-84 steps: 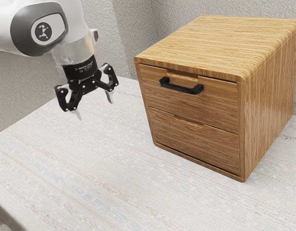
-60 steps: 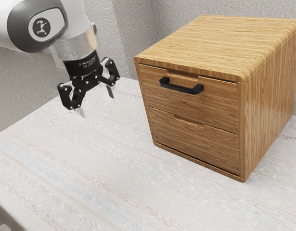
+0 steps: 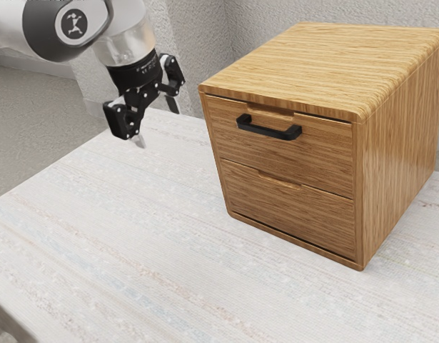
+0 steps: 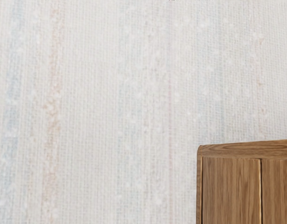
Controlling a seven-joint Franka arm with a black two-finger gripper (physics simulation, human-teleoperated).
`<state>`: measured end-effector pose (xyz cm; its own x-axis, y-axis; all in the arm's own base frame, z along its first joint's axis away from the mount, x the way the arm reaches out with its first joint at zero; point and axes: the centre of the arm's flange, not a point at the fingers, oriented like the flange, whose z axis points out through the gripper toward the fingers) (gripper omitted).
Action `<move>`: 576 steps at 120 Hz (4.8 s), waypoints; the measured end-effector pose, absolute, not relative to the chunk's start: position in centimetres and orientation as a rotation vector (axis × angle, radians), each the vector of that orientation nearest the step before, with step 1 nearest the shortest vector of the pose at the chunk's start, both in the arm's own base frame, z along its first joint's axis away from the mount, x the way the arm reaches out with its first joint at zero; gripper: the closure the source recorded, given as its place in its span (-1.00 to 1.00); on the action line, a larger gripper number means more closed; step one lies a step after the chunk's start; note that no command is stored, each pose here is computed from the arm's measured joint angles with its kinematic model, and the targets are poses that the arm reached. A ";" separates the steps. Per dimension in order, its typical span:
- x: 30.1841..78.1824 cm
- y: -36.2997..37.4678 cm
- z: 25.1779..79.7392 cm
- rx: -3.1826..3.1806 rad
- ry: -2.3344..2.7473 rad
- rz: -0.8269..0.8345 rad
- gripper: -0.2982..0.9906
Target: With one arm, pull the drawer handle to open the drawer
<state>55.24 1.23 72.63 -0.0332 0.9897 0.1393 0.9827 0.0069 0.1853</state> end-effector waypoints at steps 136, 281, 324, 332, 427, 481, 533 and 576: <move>55.7 -10.3 71.8 1.899 1.888 0.523 -0.40; 60.3 -7.0 67.2 1.798 1.885 0.475 0.26; 60.8 -6.1 66.2 1.793 1.902 0.454 0.34; 60.7 -6.2 66.1 1.795 1.902 0.450 0.40; 57.1 -6.0 66.6 1.806 1.890 0.412 0.63; 53.4 -5.5 66.3 1.816 1.888 0.385 0.61; 49.5 -5.5 66.3 1.825 1.844 0.329 0.57; 45.3 -4.5 66.3 1.811 1.824 0.310 0.56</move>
<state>45.29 -4.51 66.31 0.0547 0.9751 -0.2147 0.8494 0.0676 0.5234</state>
